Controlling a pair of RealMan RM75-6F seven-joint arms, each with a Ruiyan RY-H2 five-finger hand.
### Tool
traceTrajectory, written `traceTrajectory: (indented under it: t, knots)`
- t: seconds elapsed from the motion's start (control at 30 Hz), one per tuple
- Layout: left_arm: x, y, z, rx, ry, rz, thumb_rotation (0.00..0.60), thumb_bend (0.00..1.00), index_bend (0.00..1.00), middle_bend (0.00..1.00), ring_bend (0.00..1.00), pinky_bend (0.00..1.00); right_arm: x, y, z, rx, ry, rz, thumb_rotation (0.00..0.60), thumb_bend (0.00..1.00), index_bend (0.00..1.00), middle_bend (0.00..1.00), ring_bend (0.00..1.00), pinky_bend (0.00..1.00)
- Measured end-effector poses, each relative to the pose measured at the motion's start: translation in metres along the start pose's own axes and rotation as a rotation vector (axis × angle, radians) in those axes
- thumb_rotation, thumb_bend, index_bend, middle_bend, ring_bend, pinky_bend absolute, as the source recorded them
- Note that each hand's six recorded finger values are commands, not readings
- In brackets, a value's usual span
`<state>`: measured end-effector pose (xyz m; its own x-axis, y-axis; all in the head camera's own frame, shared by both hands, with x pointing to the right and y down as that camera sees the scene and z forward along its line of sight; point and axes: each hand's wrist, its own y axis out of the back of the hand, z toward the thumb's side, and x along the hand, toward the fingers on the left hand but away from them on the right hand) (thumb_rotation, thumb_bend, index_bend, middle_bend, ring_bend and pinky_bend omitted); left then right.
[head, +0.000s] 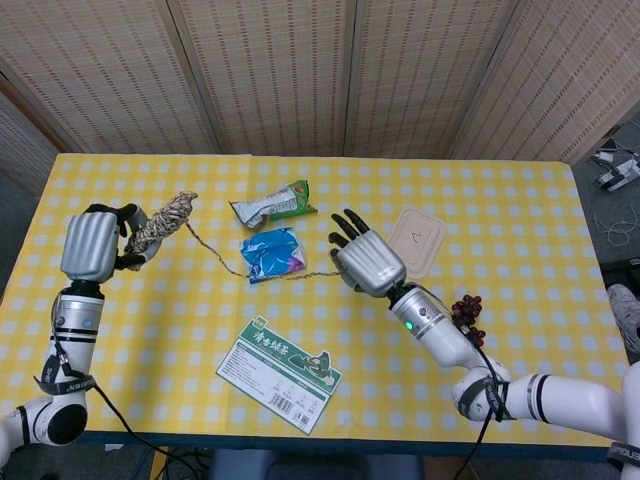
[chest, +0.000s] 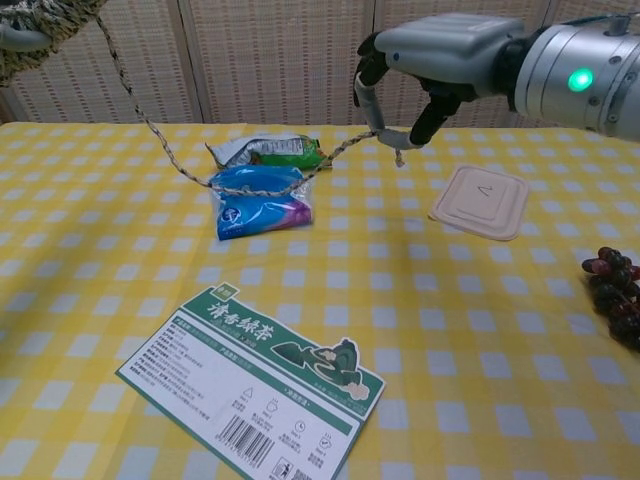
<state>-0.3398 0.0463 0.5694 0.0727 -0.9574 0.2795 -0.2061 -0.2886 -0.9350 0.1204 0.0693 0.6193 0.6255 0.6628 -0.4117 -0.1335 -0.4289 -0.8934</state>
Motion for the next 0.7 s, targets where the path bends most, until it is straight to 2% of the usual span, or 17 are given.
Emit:
traceTrajectory:
  t: [0.2,0.43,0.7]
  knots:
    - [0.014,-0.007,0.018,0.056,0.033,-0.021,0.558,0.31,0.73,0.79,0.59,0.37,0.010,0.044,0.027,0.014,0.098,-0.089,0.600,0.43,0.60,0.28,0.05,0.00]
    - [0.021,-0.027,0.048,0.103,0.030,-0.058,0.564,0.31,0.72,0.80,0.59,0.37,0.002,0.090,0.050,-0.056,0.155,-0.201,0.600,0.43,0.60,0.28,0.05,0.00]
    - [0.018,-0.049,0.077,0.090,-0.004,-0.091,0.580,0.31,0.72,0.80,0.59,0.37,-0.013,0.121,0.067,-0.121,0.178,-0.251,0.600,0.44,0.60,0.28,0.05,0.00]
